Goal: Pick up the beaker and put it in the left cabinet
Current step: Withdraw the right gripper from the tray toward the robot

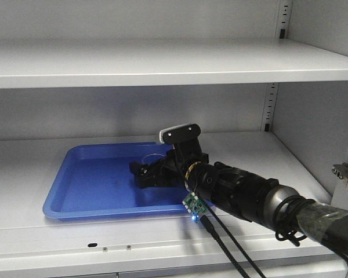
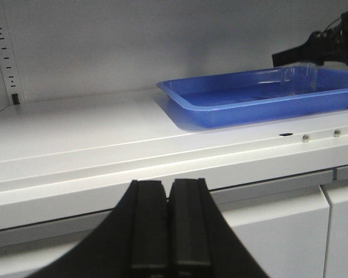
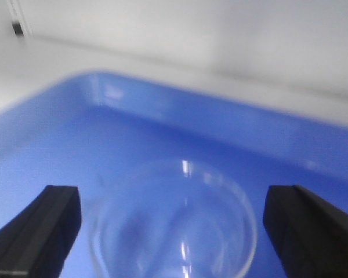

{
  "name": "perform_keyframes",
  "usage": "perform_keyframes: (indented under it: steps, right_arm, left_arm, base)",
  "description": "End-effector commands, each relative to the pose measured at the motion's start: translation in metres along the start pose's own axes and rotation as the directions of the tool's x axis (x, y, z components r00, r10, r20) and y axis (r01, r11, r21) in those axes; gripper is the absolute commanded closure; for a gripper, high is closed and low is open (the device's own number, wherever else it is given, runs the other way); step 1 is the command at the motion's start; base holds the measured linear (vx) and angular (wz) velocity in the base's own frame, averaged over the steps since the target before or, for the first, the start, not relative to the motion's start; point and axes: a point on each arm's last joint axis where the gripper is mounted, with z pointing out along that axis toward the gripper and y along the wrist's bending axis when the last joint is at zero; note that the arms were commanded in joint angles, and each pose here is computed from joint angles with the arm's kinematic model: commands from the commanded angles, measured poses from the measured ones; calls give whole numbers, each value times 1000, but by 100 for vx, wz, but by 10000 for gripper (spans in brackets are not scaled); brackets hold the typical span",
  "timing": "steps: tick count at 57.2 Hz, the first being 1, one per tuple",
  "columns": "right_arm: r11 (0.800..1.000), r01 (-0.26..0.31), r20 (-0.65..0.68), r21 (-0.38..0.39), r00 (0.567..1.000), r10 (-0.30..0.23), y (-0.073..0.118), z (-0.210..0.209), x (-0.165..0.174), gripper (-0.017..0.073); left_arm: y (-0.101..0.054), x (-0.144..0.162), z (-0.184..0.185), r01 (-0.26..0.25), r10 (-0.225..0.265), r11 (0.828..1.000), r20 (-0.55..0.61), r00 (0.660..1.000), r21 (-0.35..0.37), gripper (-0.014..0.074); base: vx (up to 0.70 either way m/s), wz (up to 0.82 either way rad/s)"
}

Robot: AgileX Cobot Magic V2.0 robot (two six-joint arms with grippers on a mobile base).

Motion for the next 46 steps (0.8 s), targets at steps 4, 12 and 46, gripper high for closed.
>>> perform_keyframes:
  steps: [4, 12, 46]
  right_arm:
    - [1000, 17, 164, -22, 986, -13, 4, -28, -59, -109]
    - [1000, 21, 188, -13, 982, -19, 4, -38, -71, -52]
    - [984, 33, 121, 173, 991, -55, 1, -132, -104, 297]
  left_arm:
    - [0, -3, -1, 11, -10, 1000, 85, 996, -7, 592]
    - [0, -3, -1, 11, -10, 1000, 85, 996, -7, 592]
    - [0, -3, -1, 11, -10, 1000, 85, 996, -7, 592]
  base:
    - [0, 0]
    - [0, 0]
    - [0, 0]
